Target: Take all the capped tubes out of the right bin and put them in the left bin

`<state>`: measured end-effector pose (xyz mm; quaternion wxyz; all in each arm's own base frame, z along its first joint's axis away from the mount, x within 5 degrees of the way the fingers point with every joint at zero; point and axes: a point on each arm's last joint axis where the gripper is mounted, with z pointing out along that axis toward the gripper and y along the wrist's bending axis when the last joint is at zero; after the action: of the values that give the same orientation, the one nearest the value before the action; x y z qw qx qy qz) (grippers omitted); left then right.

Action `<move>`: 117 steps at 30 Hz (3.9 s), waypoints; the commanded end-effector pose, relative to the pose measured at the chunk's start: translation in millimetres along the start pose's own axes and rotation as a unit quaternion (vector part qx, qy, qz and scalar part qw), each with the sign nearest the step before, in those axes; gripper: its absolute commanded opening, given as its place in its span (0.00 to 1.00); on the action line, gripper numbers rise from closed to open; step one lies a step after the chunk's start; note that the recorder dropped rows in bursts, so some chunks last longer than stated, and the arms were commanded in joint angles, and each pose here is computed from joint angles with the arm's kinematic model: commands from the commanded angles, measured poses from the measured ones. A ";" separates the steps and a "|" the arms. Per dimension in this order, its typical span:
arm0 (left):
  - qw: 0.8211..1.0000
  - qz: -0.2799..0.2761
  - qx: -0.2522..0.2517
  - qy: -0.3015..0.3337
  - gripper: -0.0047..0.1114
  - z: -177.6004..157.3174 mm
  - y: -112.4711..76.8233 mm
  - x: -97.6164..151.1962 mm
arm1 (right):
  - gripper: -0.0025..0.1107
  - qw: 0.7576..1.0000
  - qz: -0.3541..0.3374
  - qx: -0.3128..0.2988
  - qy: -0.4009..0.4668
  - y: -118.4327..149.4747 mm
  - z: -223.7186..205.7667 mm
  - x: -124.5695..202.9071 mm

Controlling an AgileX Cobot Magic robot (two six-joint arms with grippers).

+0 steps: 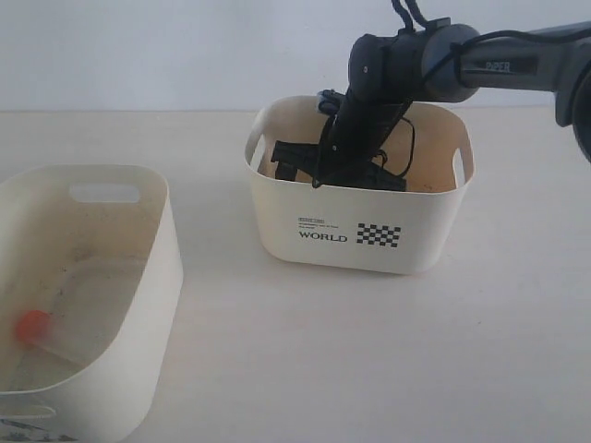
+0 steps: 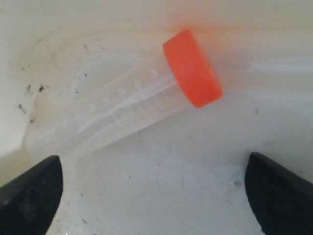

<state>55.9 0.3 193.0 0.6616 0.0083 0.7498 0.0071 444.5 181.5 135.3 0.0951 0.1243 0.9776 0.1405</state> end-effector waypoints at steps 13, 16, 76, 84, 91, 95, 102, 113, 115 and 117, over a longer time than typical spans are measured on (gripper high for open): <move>1.000 -0.004 0.000 -0.001 0.08 -0.2 0.1 -1.2 | 0.02 0.999 -0.024 0.007 0.026 -5.6 2.0 2.8; 1.000 -0.004 0.000 -0.001 0.08 -0.2 0.1 -1.2 | 0.02 0.999 -0.044 -0.018 0.004 4.0 -26.6 0.2; 1.000 -0.004 0.000 -0.001 0.08 -0.2 0.1 -1.2 | 0.61 0.966 -0.183 0.179 0.030 -7.7 -29.3 -18.8; 1.000 -0.004 0.000 -0.001 0.08 -0.2 0.1 -1.2 | 0.61 0.970 -0.165 0.165 0.067 -10.7 -2.5 -12.4; 1.000 -0.004 0.000 -0.001 0.08 -0.2 0.1 -1.2 | 0.61 0.978 -0.141 0.123 0.089 -3.9 0.3 -6.6; 1.000 -0.004 0.000 -0.001 0.08 -0.2 0.1 -1.2 | 0.61 0.978 -0.142 0.125 0.088 -4.2 0.3 -6.9; 1.000 -0.004 0.000 -0.001 0.08 -0.2 0.1 -1.2 | 0.61 0.978 -0.143 0.125 0.088 -4.4 0.2 -7.0; 1.000 -0.004 0.000 -0.001 0.08 -0.2 0.1 -1.2 | 0.60 0.975 -0.140 0.133 0.105 -9.8 18.2 -4.0; 1.000 -0.004 0.000 -0.001 0.08 -0.2 0.1 -1.2 | 0.60 0.975 -0.140 0.136 0.109 -11.3 22.5 -3.3; 1.000 -0.004 0.000 -0.001 0.08 -0.2 0.1 -1.2 | 0.50 0.975 -0.140 0.136 0.109 -11.3 22.6 -3.3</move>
<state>55.9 0.3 193.0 0.6616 0.0083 0.7498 0.0071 450.2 176.9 127.7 0.0031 -0.0198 0.9997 0.0099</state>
